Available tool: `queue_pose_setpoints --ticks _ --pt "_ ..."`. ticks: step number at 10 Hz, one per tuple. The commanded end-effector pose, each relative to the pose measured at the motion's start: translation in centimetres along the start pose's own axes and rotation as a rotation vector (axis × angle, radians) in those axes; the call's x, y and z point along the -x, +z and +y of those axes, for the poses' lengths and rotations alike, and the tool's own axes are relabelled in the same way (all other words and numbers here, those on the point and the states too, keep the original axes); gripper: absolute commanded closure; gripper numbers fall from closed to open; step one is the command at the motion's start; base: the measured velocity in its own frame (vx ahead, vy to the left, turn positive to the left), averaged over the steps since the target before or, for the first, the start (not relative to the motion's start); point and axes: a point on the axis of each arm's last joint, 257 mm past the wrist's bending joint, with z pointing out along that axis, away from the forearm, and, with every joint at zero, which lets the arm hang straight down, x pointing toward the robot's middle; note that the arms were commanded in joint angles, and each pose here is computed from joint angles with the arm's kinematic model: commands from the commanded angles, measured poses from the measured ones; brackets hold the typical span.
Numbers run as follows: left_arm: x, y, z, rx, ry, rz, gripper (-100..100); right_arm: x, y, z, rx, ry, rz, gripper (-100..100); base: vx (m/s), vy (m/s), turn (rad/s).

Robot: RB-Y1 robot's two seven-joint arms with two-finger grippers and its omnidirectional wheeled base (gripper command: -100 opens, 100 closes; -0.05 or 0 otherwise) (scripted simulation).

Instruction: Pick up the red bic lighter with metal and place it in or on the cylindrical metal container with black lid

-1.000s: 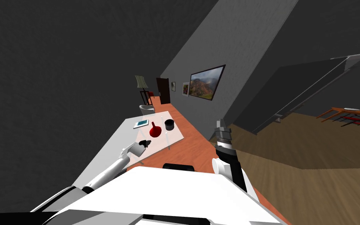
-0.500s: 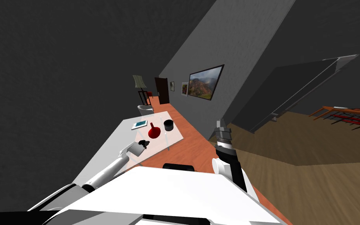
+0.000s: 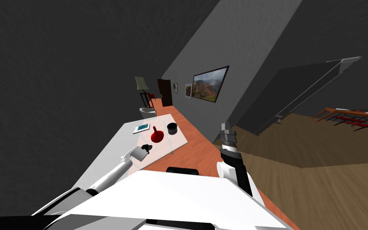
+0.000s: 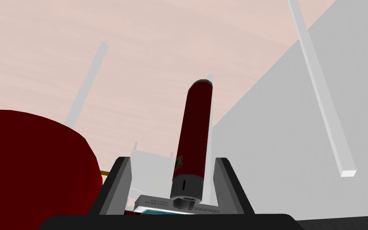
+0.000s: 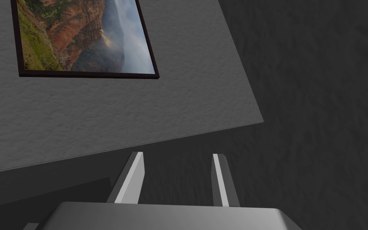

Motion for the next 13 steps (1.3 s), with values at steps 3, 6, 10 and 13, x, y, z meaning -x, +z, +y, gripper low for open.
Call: queue_pose_setpoints --ticks 3,6,10,13 --pt "0.0 0.0 0.0 0.001 0.001 0.000 100 0.0 0.0 0.0 0.000 0.000 0.000 0 0.000 0.000 0.000" --pt "0.4 -0.4 -0.4 -0.003 0.004 0.000 100 0.0 0.0 0.0 0.000 0.000 0.000 0 -0.007 -0.005 0.017" --pt "0.8 -0.9 -0.8 -0.006 0.008 0.001 0 0.0 0.0 0.0 0.000 0.000 0.000 0 -0.024 -0.018 0.024" --pt "2.0 -1.4 1.4 0.029 -0.040 0.012 100 0.0 0.0 0.0 0.000 0.000 0.000 0 0.051 -0.179 0.119"
